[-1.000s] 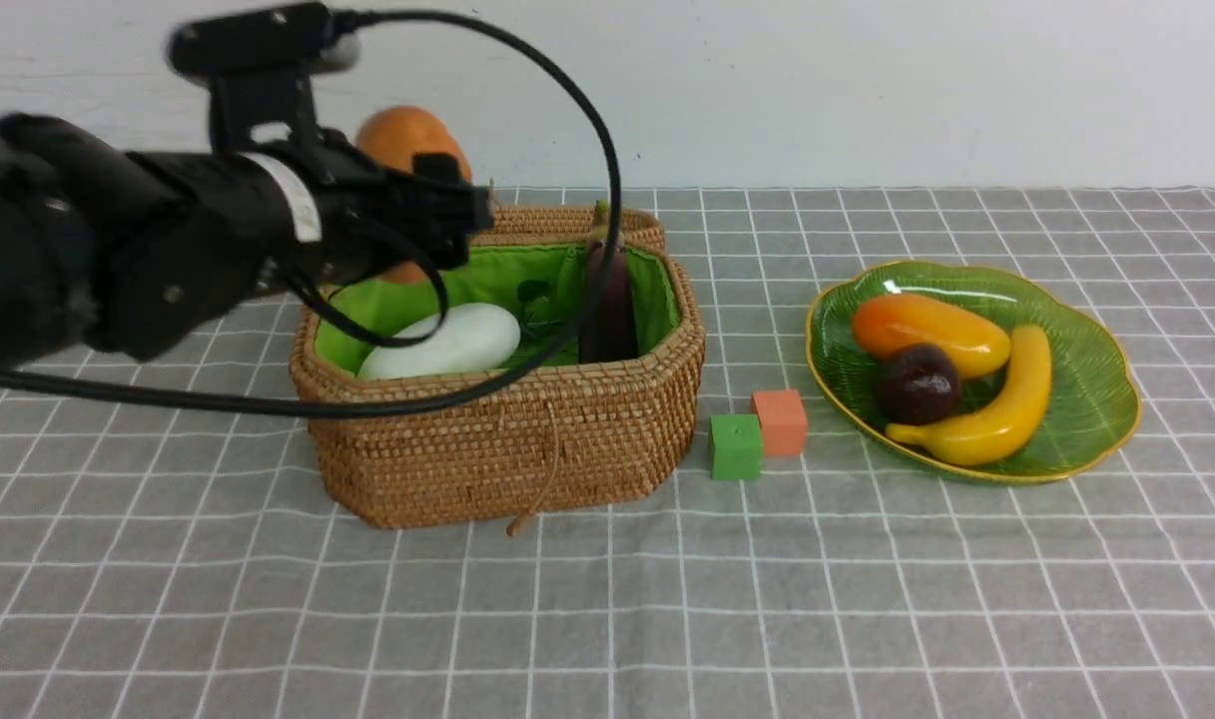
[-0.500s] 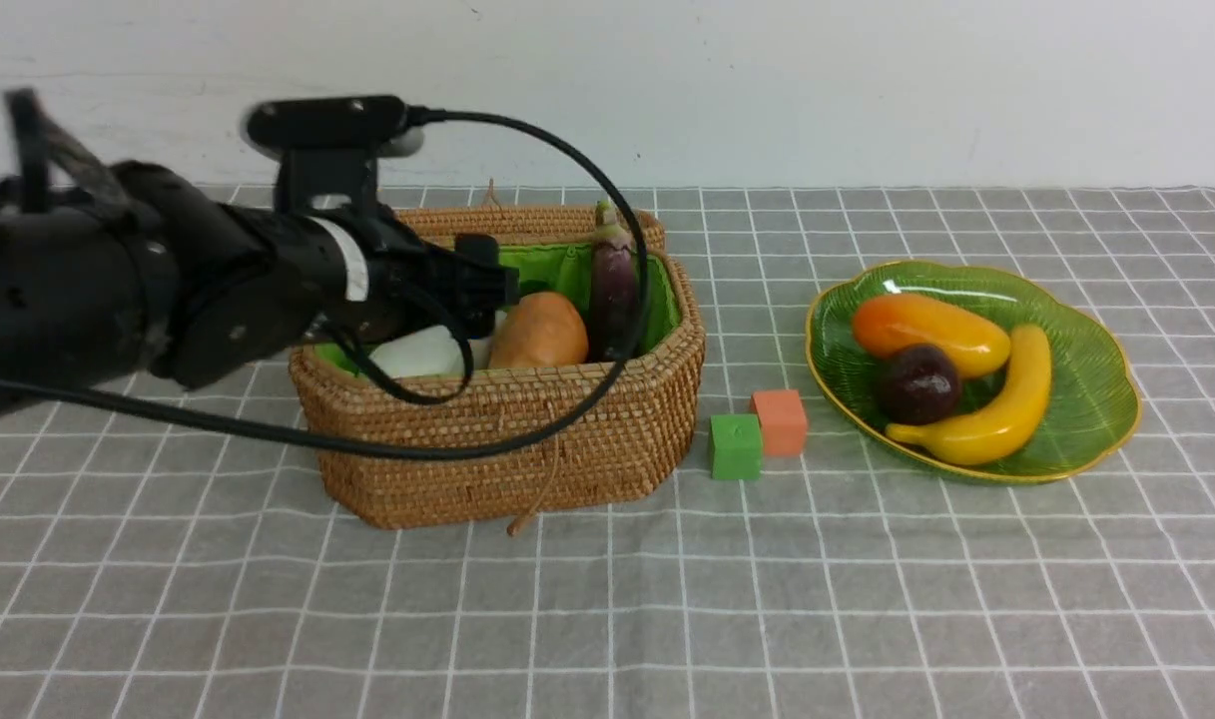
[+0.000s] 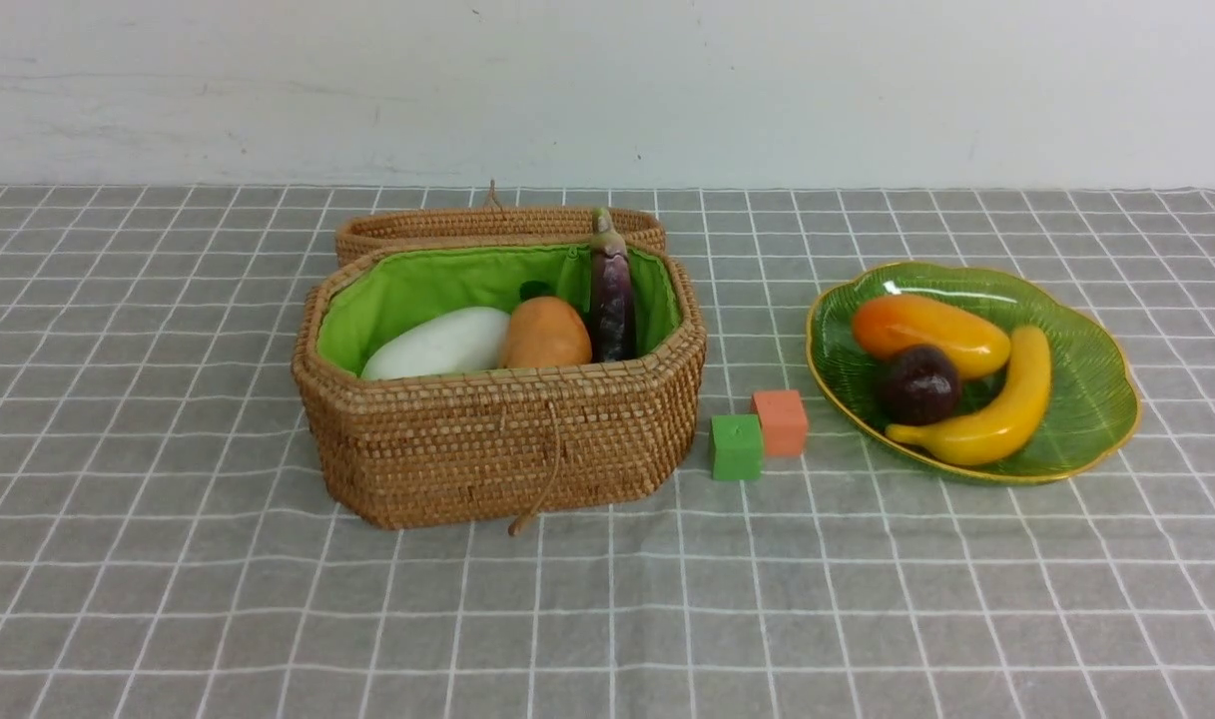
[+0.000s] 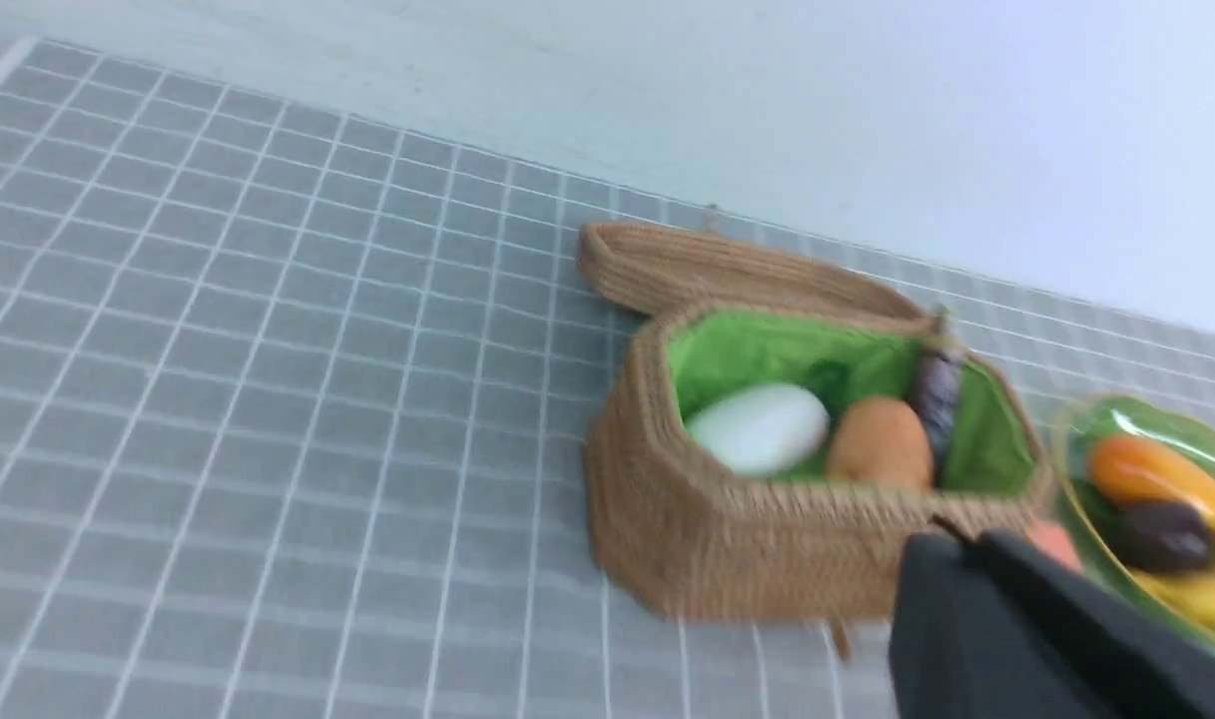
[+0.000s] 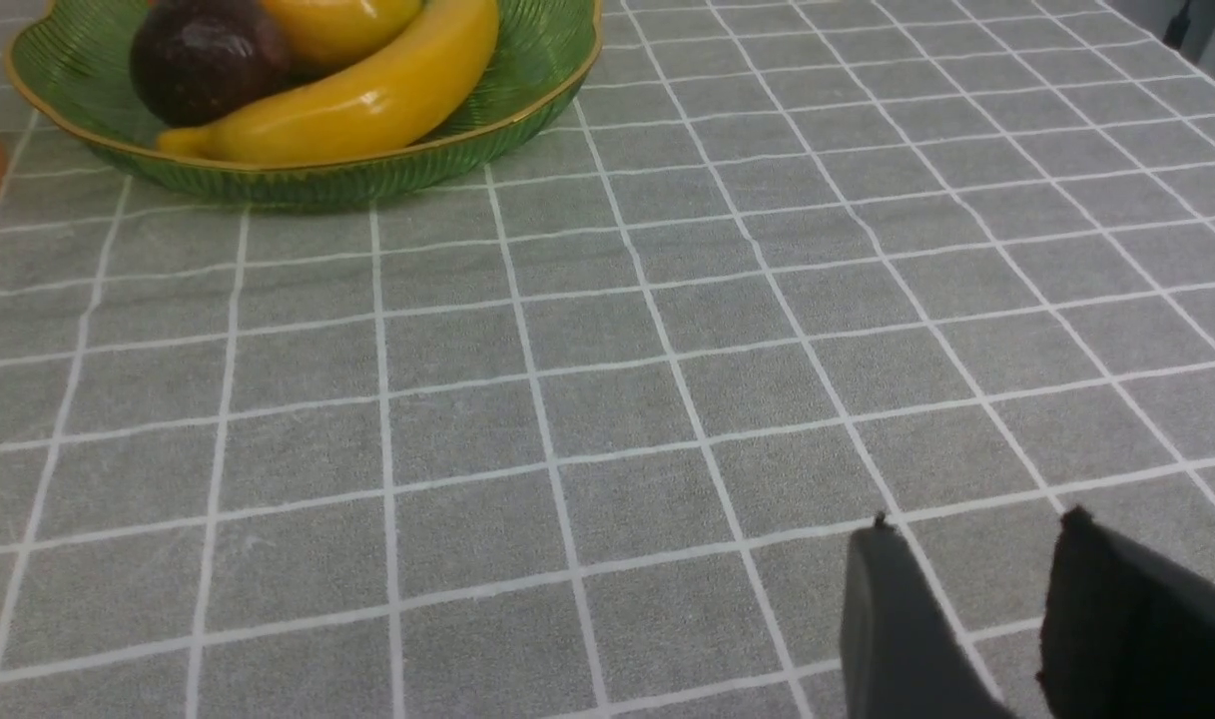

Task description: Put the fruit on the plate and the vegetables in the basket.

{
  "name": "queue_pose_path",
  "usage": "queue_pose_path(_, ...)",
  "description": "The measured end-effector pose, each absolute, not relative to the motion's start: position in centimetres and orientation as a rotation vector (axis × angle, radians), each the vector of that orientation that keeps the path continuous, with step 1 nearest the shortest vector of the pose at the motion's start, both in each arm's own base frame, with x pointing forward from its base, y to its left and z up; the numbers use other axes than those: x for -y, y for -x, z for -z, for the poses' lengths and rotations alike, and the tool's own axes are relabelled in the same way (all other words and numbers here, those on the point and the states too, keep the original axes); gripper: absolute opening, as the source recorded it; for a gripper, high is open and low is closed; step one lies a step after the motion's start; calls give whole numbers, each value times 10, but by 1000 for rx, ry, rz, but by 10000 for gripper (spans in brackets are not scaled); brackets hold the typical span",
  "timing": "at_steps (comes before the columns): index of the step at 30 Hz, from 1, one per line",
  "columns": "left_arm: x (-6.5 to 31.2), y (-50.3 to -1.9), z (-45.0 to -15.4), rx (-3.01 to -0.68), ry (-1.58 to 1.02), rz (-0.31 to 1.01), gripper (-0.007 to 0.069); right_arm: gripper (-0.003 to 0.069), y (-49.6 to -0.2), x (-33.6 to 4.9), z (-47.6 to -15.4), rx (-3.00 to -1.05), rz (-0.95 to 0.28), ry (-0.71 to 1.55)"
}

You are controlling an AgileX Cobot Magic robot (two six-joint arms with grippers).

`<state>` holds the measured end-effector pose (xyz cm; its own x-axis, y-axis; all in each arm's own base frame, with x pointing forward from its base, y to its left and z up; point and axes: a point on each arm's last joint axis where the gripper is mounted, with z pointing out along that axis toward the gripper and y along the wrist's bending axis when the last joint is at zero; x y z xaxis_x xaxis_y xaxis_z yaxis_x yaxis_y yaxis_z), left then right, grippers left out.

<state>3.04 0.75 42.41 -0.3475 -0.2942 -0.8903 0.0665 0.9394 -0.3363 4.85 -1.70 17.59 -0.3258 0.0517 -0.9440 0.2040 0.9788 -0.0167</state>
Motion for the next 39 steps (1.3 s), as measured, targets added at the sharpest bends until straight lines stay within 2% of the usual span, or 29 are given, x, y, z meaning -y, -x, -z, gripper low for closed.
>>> queue_pose_path(2, -11, -11, -395, -1946, 133, 413, -13, 239, -49, 17, -176, -1901, 156, -185)
queue_pose_path(8, 8, -3, -326, -2080, -62, 555, -13, 239, -49, 17, -176, -1901, 156, -185)
queue_pose_path(12, 18, -5, -313, -2063, -173, 624, -13, 239, -49, 17, -176, -1901, 156, -185)
queue_pose_path(22, 17, -7, -312, -2045, -196, 596, -13, 239, -49, 17, -176, -1899, 158, -183)
queue_pose_path(26, 13, -12, -316, -1984, -189, 526, -13, 239, -49, 17, -176, -1899, 158, -183)
queue_pose_path(31, 10, -31, -311, -1812, -136, 370, -13, 239, -49, 17, -176, -1899, 158, -183)
queue_pose_path(36, 5, -45, -290, -1693, -3, 218, -12, 239, -48, 17, -176, -1901, 158, -184)
queue_pose_path(39, 2, -44, -261, -1652, 34, 151, -10, 239, -48, 17, -176, -1901, 158, -184)
